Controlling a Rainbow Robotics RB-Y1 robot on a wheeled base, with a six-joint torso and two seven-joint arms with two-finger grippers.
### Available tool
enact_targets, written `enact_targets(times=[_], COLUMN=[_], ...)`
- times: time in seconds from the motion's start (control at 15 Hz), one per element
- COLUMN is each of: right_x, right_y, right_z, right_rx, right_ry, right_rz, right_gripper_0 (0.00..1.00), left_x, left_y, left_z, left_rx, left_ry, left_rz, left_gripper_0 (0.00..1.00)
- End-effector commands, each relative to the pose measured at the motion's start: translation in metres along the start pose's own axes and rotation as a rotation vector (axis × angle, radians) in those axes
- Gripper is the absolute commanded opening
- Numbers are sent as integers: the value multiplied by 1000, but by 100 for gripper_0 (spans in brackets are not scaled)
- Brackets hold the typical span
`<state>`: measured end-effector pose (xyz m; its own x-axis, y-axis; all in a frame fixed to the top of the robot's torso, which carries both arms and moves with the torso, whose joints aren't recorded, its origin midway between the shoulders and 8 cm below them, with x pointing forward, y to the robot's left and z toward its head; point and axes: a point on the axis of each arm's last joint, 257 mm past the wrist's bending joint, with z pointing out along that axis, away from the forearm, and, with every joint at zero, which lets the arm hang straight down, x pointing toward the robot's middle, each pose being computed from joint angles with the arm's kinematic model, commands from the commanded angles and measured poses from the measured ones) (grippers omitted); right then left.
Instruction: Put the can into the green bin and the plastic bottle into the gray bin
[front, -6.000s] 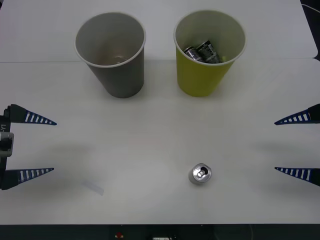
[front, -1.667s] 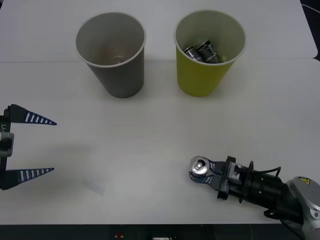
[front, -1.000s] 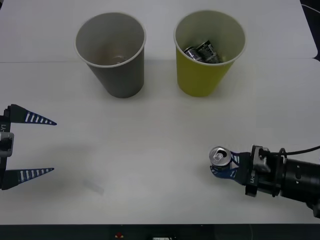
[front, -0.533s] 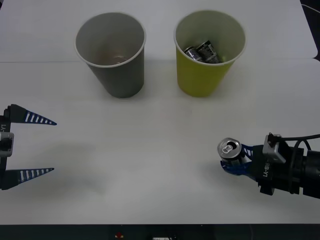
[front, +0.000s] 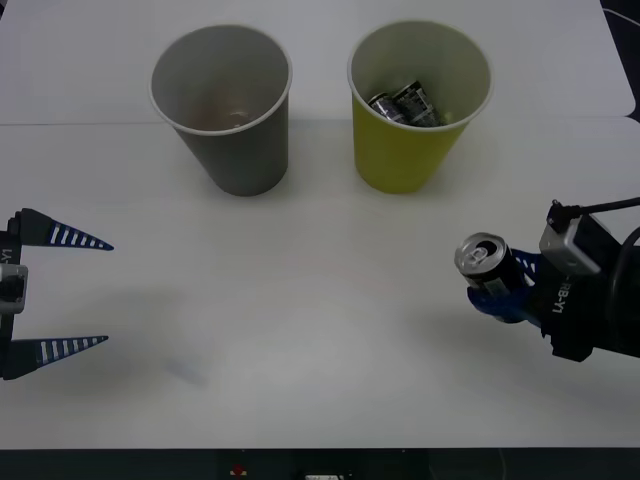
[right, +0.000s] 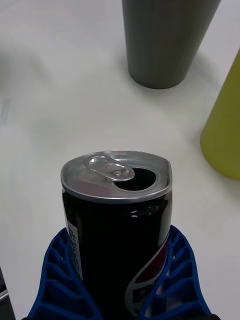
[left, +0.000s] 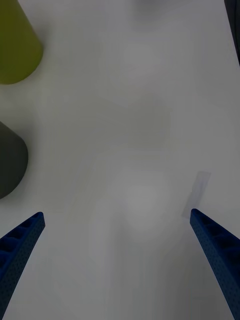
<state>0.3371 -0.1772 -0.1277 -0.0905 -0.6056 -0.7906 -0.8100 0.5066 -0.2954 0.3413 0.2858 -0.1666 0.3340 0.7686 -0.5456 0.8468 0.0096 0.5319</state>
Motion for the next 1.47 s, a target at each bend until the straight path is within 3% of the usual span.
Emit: enact_targets(times=[0.07, 0.27, 0.67, 0.87, 0.93, 1.13, 1.27, 1.47], right_x=[-32, -41, -82, -133, -138, -157, -166, -181], right_y=[-19, -28, -49, -85, -95, -133, -155, -186], right_z=[-9, -11, -13, -16, -13, -2, 5, 25], right_rx=[85, 101, 128, 177, 184, 233, 249, 303], right_ry=[-20, -5, 3, -89, -94, -81, -82, -45], right_rz=[32, 70, 62, 34, 42, 51, 86, 106], right_gripper_0=[0, 0, 0, 0, 0, 0, 0, 0], left_x=[0, 0, 0, 0, 0, 0, 0, 0], left_y=[0, 0, 0, 0, 0, 0, 0, 0], left_z=[0, 0, 0, 0, 0, 0, 0, 0], left_rx=[0, 0, 0, 0, 0, 0, 0, 0], left_ry=[0, 0, 0, 0, 0, 0, 0, 0], left_rz=[0, 0, 0, 0, 0, 0, 0, 0], left_gripper_0=[100, 100, 100, 100, 100, 100, 100, 100])
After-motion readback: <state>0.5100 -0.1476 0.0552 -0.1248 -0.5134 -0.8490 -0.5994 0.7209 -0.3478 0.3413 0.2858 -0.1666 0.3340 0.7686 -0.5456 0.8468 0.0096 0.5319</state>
